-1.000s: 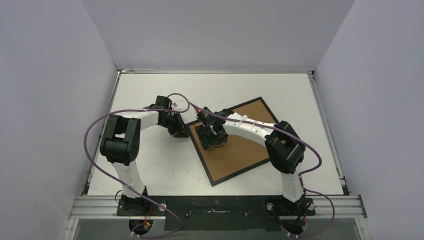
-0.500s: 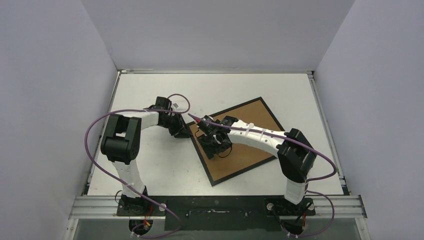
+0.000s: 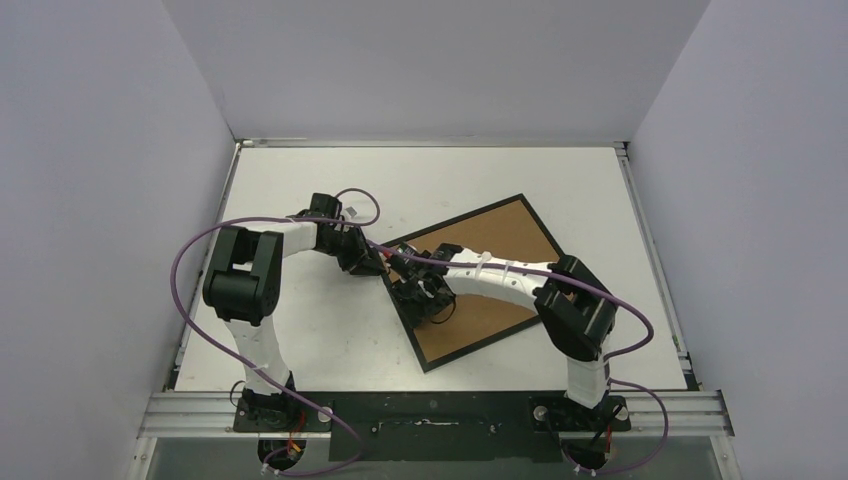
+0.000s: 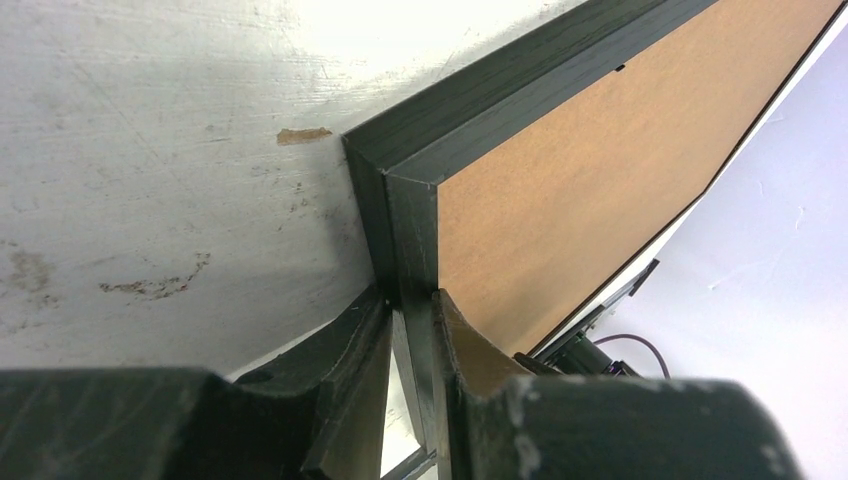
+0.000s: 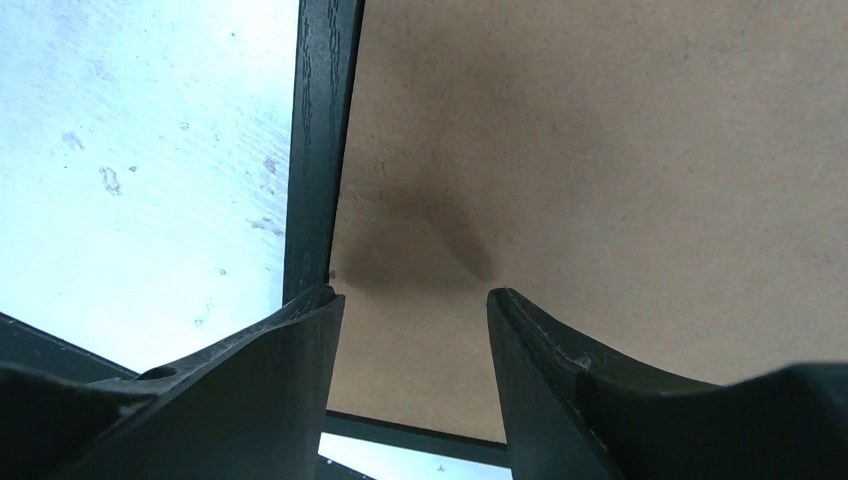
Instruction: Put the photo into the frame
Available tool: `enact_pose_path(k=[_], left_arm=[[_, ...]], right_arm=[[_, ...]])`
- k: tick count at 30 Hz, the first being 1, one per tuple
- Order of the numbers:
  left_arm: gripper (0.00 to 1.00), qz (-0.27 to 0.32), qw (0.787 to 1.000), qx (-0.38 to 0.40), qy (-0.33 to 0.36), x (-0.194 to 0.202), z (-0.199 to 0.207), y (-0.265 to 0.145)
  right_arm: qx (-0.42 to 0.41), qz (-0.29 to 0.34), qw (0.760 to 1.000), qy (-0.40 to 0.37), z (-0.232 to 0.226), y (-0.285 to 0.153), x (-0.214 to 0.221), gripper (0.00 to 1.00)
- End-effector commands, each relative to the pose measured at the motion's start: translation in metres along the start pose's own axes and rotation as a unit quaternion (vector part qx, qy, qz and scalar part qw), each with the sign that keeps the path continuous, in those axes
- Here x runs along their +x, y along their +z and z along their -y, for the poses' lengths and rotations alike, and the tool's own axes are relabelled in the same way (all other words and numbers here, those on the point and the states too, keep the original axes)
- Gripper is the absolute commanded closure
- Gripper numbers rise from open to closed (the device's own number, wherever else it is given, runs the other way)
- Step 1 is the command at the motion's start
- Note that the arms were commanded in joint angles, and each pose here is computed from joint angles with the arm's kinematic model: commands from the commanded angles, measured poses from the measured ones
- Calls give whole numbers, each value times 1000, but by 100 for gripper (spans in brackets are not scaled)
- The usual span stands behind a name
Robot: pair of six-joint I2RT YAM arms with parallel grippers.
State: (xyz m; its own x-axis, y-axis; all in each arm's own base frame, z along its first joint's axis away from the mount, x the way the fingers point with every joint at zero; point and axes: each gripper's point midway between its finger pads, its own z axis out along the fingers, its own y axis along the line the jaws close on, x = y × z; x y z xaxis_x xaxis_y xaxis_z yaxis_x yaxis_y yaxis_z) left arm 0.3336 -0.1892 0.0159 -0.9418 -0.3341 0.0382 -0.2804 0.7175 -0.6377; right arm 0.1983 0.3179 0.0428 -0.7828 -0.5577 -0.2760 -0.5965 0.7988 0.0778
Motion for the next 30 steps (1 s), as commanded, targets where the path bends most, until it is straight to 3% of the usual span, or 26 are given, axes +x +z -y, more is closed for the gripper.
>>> enact_pose_path(k=[1, 16, 30], left_arm=[[83, 4, 996, -83, -3, 1, -44, 14], [83, 4, 996, -88, -3, 2, -47, 15], [84, 9, 996, -89, -1, 3, -48, 12]], right_arm=[[-14, 14, 1000, -2, -7, 7, -6, 45], [8, -12, 1000, -2, 3, 23, 15, 43], [119, -75, 990, -17, 19, 41, 36, 49]])
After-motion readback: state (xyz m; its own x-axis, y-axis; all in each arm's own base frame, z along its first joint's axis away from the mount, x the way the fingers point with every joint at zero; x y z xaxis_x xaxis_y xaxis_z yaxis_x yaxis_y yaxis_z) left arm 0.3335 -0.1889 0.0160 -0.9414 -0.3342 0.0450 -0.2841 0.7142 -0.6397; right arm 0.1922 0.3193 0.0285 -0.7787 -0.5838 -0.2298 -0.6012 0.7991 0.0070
